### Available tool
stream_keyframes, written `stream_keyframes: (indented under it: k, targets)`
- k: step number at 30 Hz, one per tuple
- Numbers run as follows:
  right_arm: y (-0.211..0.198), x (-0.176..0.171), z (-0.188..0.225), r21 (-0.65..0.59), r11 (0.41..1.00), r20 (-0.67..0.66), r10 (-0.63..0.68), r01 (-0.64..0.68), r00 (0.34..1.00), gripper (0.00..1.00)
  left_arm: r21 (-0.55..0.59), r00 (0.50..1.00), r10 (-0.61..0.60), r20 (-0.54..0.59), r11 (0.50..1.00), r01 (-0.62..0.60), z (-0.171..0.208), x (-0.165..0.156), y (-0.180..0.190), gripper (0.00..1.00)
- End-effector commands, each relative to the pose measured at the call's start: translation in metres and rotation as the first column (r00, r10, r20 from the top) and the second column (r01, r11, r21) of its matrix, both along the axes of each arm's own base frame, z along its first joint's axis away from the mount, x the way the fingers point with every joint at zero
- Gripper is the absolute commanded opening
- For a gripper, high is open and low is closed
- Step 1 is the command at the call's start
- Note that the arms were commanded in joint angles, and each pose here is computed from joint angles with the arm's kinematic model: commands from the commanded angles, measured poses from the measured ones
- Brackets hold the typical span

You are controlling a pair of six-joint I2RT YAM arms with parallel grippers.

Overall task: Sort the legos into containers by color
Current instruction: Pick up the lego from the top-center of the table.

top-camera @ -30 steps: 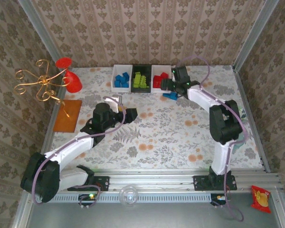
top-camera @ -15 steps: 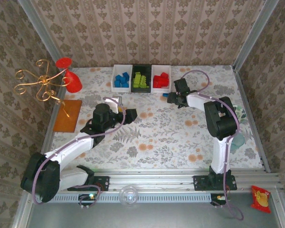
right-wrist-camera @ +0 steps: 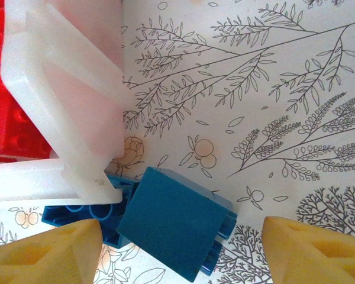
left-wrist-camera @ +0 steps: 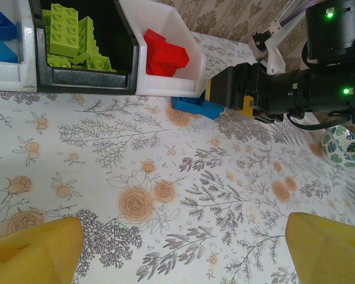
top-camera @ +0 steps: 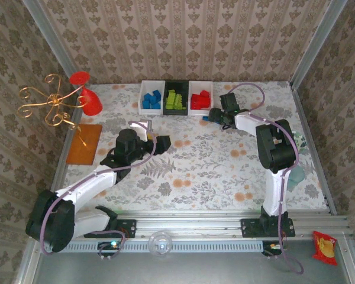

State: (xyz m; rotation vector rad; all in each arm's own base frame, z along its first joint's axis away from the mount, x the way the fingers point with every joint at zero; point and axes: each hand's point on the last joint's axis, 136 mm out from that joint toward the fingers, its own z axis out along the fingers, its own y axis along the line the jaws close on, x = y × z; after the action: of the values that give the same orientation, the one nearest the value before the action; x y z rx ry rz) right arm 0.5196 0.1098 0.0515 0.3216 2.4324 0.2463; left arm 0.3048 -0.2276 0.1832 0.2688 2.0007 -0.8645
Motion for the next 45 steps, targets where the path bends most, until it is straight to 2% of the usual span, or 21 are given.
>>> stream_keyframes:
  k: [1,12,16,21,26,30,45]
  targets:
    - [-0.004,0.01,-0.001,0.036,0.999,0.002,-0.028,0.028,1.0,0.72,-0.007,1.0,0.001,0.004,1.0,-0.001,0.0,0.0,0.002,0.9]
    - [-0.035,-0.013,0.001,0.006,0.995,-0.01,-0.099,0.1,0.995,0.63,-0.011,1.0,-0.006,0.009,1.0,0.006,0.004,0.0,0.001,0.9]
    - [-0.021,-0.018,0.008,0.055,0.996,0.022,-0.071,0.069,0.997,0.61,-0.01,1.0,-0.002,0.009,1.0,0.002,0.004,0.001,0.001,0.9]
    - [-0.02,-0.016,0.006,0.014,0.998,0.017,-0.066,0.065,0.998,0.65,-0.012,1.0,-0.008,0.009,1.0,0.008,0.005,0.0,0.0,0.9]
    - [-0.031,-0.016,-0.004,-0.101,0.993,-0.038,-0.073,0.069,0.997,0.71,-0.009,1.0,0.001,0.012,1.0,0.0,0.005,-0.001,0.003,0.9]
    - [-0.022,-0.017,-0.015,-0.109,0.994,-0.077,-0.034,0.025,0.996,0.71,-0.005,1.0,0.007,0.011,1.0,-0.007,0.003,-0.002,0.005,0.9]
    - [-0.028,-0.009,-0.029,-0.159,0.987,-0.18,-0.045,0.016,0.983,0.58,-0.01,1.0,0.008,0.015,1.0,-0.008,0.005,-0.003,0.007,0.9]
